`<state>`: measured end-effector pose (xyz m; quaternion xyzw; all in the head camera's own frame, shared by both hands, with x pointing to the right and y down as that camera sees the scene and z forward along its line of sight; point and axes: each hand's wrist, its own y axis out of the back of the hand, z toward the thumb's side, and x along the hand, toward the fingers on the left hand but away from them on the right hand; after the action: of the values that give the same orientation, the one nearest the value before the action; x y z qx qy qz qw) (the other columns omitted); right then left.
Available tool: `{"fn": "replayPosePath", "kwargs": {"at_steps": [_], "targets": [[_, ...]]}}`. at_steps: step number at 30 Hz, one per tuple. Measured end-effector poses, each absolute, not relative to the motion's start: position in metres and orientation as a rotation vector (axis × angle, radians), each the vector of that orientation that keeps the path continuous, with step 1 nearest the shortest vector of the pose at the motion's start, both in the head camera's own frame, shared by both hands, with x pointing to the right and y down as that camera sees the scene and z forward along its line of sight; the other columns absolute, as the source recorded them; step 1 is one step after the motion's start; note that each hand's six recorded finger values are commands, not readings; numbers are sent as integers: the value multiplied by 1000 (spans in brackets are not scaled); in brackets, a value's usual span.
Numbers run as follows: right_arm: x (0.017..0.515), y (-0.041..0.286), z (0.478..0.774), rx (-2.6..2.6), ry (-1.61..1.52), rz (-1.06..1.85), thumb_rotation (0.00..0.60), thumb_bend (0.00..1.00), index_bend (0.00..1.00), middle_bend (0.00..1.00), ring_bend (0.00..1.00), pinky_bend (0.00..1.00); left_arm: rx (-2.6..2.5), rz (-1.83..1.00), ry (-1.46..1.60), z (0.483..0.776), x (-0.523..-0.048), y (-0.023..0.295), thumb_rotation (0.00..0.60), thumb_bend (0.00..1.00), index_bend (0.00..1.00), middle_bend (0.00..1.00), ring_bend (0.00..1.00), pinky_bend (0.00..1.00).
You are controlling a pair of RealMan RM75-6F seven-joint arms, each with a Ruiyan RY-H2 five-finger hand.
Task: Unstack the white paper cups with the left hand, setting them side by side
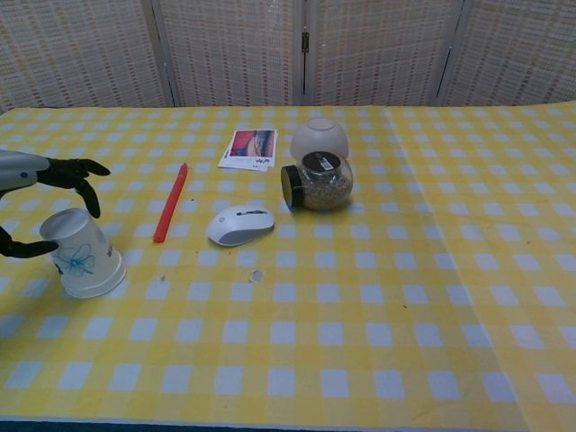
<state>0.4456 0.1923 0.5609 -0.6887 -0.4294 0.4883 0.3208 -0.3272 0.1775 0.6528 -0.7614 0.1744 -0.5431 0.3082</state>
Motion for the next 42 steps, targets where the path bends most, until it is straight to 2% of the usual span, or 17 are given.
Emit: {"fn": "replayPosePath", "kwargs": {"at_steps": [13, 30, 42], "targets": [[447, 193, 562, -1809, -1132, 1286, 600, 279, 108, 20, 77, 0, -1998, -1428, 485, 646, -329, 173, 600, 427, 386, 75, 64, 0], [450, 193, 563, -1810, -1143, 1283, 600, 279, 109, 20, 77, 0, -1939, -1437, 565, 609, -344, 155, 600, 426, 386, 98, 81, 0], [451, 193, 562, -1807, -1145, 1282, 600, 279, 108, 20, 76, 0, -1885, -1388, 710, 566, -356, 136, 600, 427, 386, 102, 83, 0]]}}
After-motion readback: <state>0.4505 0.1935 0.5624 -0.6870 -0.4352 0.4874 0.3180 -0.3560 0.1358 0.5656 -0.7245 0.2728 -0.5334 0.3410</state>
